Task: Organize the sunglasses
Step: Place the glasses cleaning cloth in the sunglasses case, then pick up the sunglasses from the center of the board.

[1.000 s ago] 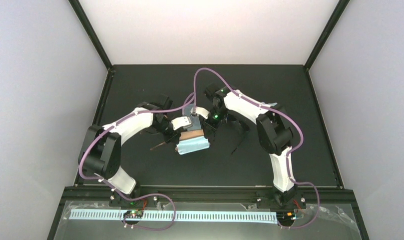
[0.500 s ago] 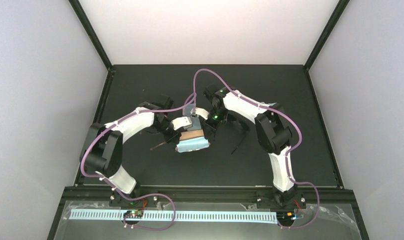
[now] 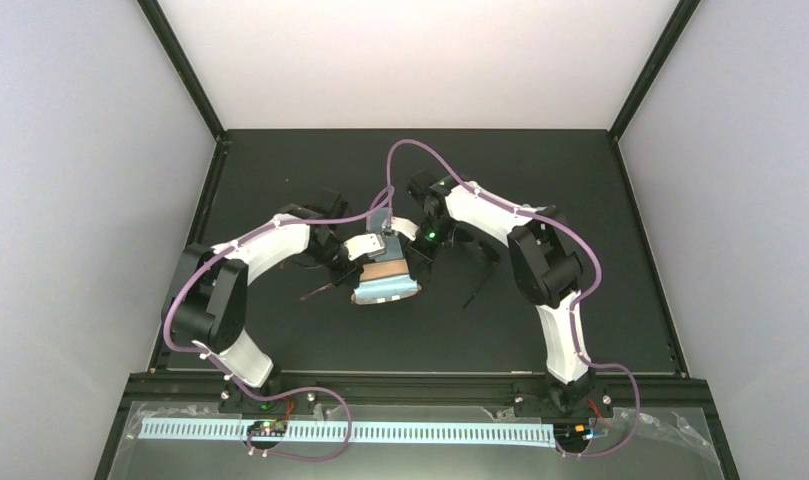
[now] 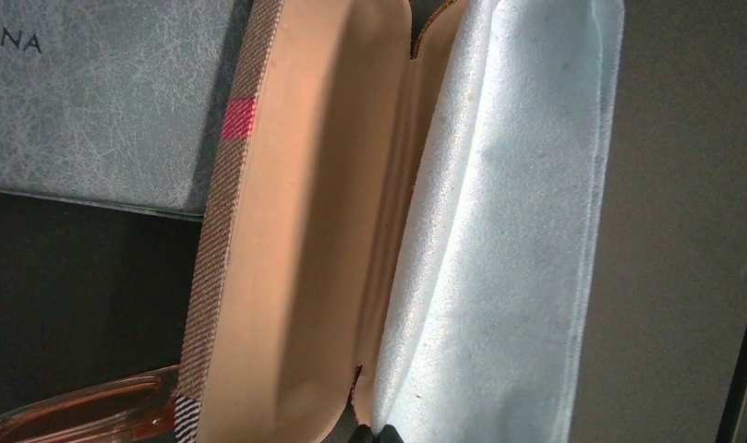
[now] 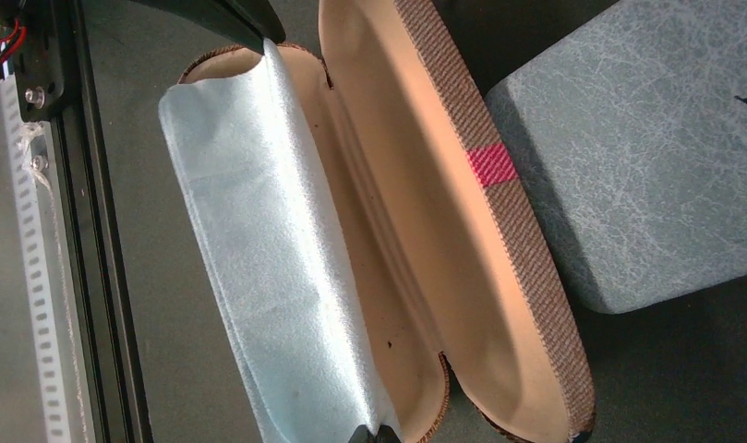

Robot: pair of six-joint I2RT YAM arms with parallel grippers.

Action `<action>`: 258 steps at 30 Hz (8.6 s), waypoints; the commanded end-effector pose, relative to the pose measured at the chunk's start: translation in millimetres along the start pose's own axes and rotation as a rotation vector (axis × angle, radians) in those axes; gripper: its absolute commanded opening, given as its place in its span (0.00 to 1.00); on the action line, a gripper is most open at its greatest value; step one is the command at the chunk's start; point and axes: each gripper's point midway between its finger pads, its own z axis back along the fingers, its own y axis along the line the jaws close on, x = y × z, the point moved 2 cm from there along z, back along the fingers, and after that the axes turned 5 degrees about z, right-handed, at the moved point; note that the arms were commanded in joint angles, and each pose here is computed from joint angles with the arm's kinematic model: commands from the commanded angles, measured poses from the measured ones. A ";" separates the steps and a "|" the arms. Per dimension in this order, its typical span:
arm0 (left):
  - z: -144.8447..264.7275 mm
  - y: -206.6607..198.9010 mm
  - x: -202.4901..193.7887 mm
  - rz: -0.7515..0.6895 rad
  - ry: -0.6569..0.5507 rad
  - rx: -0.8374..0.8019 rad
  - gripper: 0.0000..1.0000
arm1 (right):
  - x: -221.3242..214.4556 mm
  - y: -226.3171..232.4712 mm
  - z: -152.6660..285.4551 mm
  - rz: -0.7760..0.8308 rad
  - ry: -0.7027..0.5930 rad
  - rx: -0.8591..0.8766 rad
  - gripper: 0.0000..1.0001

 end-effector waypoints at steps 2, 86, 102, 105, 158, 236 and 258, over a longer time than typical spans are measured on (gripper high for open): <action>1.8 4.8 7.1 -0.028 -0.023 0.000 0.01 | -4.3 -3.0 -7.5 -0.005 0.021 -0.001 0.01; 95.3 37.8 42.7 0.077 -0.373 0.433 0.99 | -104.8 -71.8 147.4 -0.218 -0.056 -0.792 0.55; 93.7 38.5 36.5 0.071 -0.347 0.447 0.99 | -91.9 -83.2 123.1 -0.208 -0.053 -0.649 0.50; 89.5 47.0 30.1 0.099 -0.304 0.468 0.99 | -91.4 -80.5 126.7 -0.210 -0.057 -0.656 0.51; 126.2 131.1 -3.4 0.315 -0.369 0.531 0.96 | -92.9 -102.1 109.5 -0.205 -0.008 -0.633 0.25; 192.2 25.7 104.1 0.122 -0.432 0.337 0.02 | 76.3 85.9 199.2 0.105 -0.580 -0.156 0.80; 188.3 18.0 125.3 0.069 -0.468 0.447 0.02 | 87.9 69.0 144.5 -0.187 -0.620 0.328 0.73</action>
